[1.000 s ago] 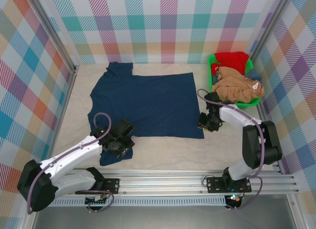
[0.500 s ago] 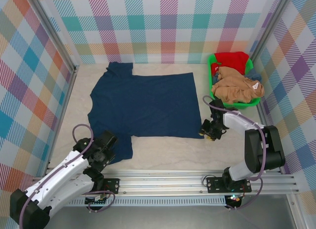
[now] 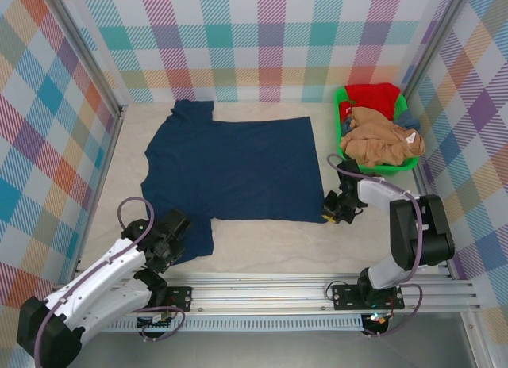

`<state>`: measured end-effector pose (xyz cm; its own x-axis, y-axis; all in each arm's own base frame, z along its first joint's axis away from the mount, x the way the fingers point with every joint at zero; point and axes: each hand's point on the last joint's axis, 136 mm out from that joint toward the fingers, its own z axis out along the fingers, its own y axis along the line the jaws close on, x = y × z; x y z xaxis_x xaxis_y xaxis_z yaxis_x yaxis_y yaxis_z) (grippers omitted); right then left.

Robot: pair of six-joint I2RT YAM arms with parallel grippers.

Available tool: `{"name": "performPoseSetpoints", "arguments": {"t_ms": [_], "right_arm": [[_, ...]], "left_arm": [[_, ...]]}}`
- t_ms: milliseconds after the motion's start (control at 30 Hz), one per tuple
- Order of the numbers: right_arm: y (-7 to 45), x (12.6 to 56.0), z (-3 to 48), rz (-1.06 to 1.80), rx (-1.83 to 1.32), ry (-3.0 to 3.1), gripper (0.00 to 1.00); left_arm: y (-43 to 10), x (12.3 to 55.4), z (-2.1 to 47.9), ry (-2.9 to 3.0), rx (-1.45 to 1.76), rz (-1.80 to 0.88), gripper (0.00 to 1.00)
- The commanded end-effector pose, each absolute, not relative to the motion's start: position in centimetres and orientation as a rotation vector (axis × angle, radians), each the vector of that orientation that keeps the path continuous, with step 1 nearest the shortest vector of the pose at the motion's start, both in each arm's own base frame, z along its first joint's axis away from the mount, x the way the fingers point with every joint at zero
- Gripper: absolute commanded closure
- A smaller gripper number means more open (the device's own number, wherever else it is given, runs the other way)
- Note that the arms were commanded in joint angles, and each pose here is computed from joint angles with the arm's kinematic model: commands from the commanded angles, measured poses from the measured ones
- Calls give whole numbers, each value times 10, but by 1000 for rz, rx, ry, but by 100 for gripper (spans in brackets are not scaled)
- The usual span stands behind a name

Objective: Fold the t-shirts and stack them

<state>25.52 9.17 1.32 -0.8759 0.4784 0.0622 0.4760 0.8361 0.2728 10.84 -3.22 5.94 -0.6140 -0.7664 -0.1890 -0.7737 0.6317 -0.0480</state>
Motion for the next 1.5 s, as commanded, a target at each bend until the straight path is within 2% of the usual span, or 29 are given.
{"name": "performPoseSetpoints", "arguments": {"t_ms": [0, 200, 467, 567, 667, 900, 1067, 1167, 1267, 1467], "right_arm": [[80, 266, 6, 320, 787, 2999, 96], [60, 279, 12, 172, 769, 2995, 100], [57, 292, 14, 221, 777, 2993, 100], [61, 294, 15, 253, 776, 2991, 100], [62, 294, 16, 262, 776, 2994, 100], [66, 293, 16, 292, 777, 3002, 100], [67, 292, 17, 292, 775, 3006, 100], [67, 294, 20, 296, 773, 2998, 100], [67, 297, 23, 300, 770, 2993, 100], [68, 296, 26, 306, 769, 2986, 100]], "left_arm": [[-31, 106, 61, 2658, -1299, 58, 69], [-32, 105, 66, 2664, -1306, 53, 64], [-35, 98, 45, 2743, -1233, 110, 63], [-33, 110, 45, 2690, -1180, 85, 55], [-33, 128, 51, 2607, -1123, 8, 53], [-14, 122, 40, 2559, -1131, 103, 62], [-25, 121, 21, 2599, -1239, 89, 64], [-32, 108, 8, 2692, -1323, 183, 62], [-38, 116, 7, 2700, -1325, 194, 61], [-37, 126, 0, 2677, -1298, 223, 74]]}}
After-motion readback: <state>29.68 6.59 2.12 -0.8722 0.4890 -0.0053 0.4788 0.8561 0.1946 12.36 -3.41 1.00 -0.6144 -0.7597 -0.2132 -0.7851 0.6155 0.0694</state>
